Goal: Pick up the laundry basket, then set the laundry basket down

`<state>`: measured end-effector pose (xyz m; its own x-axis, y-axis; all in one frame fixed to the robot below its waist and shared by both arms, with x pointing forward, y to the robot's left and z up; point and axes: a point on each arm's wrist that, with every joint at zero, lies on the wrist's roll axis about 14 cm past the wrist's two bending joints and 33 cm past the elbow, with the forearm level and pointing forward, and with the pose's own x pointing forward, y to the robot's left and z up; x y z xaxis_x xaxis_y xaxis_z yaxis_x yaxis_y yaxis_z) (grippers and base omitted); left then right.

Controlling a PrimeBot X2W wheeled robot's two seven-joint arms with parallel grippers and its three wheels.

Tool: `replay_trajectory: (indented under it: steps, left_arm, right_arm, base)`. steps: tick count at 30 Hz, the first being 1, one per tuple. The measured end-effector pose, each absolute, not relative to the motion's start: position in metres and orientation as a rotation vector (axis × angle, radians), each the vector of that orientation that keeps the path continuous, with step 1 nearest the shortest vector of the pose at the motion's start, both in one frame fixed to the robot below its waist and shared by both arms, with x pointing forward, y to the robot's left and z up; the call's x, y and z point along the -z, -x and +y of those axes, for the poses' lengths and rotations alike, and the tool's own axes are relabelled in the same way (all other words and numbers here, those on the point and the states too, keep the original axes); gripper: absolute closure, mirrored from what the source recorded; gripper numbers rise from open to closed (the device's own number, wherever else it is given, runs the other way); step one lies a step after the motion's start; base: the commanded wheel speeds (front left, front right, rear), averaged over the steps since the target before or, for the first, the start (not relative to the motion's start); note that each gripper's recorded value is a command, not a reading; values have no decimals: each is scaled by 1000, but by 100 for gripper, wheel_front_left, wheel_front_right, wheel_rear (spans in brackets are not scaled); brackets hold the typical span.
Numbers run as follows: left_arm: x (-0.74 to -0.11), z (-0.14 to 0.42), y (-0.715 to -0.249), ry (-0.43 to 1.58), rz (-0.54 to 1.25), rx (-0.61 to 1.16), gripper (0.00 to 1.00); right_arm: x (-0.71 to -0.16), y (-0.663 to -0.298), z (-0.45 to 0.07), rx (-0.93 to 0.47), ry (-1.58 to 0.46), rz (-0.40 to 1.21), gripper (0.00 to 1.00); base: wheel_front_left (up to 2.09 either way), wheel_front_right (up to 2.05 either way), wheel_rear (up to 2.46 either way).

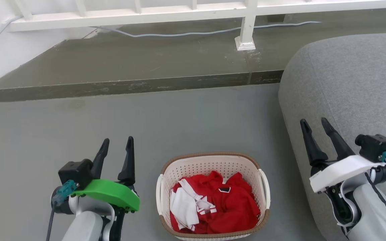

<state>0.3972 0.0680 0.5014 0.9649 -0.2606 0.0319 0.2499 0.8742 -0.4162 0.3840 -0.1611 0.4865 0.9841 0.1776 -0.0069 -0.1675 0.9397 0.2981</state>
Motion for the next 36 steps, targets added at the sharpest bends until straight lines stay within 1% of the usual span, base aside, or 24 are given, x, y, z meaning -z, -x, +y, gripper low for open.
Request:
replay_trajectory:
  steps: [6,15,36]
  left_arm:
    - [-515,77,-399,422,-28,249,0]
    - [-505,78,-390,386,-6,243,0]
    - [-506,85,-388,343,-23,227,0]
  right_arm:
    - [-485,-379,-163,-164,-300,34,0]
    - [-482,-375,-162,-160,-290,36,0]
    - [-479,-373,-162,-149,-287,36,0]
  base:
    - [0,0,0]
    - [0,0,0]
    - [0,0,0]
